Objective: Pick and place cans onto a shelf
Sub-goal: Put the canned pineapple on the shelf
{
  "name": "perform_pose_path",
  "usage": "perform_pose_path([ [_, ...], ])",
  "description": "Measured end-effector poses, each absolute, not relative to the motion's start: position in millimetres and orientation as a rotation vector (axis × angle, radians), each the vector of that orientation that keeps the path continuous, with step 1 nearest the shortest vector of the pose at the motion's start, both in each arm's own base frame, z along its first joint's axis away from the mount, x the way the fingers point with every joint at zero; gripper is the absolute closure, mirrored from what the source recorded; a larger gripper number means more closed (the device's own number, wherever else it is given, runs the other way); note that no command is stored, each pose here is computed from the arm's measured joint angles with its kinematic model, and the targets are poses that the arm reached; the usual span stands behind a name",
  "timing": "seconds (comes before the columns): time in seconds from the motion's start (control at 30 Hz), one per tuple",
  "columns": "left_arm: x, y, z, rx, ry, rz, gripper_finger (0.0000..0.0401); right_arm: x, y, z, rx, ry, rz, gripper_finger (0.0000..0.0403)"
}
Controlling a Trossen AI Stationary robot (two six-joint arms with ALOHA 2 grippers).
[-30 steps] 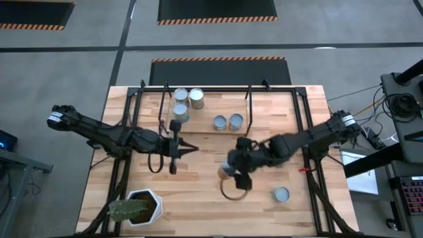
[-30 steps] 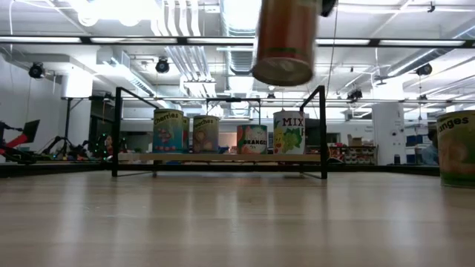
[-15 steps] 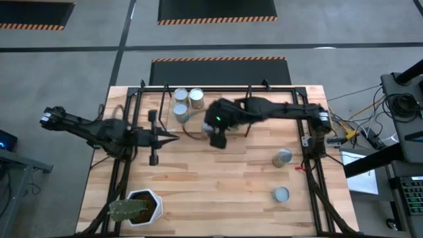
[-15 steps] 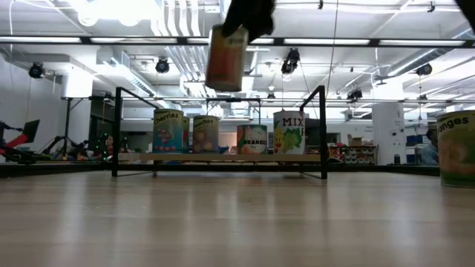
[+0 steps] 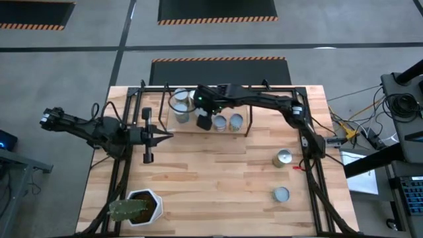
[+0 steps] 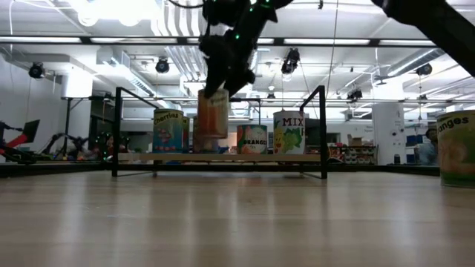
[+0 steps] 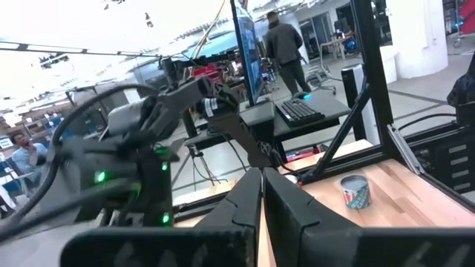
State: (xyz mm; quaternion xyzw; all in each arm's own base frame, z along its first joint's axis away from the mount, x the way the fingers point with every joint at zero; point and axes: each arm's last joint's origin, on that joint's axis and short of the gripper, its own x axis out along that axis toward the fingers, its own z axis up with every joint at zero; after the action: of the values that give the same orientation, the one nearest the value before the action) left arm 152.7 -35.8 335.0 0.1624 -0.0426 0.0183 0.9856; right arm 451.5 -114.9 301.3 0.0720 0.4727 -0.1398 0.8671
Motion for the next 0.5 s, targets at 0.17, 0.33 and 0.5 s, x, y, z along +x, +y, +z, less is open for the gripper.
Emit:
perform_pose_path([
  [0.17,153,-36,336,0.326,-0.086,0.036,0.0401,459,-125,285,0.183,0.998,-0.333,0.0084],
  [0.33,153,-36,335,0.327,-0.083,0.036,0.0401,463,-129,279,0.228,0.977,-0.396,0.0088],
  [0.5,154,-36,335,0.327,-0.083,0.036,0.0401,464,-132,279,0.274,0.950,-0.435,0.0085],
])
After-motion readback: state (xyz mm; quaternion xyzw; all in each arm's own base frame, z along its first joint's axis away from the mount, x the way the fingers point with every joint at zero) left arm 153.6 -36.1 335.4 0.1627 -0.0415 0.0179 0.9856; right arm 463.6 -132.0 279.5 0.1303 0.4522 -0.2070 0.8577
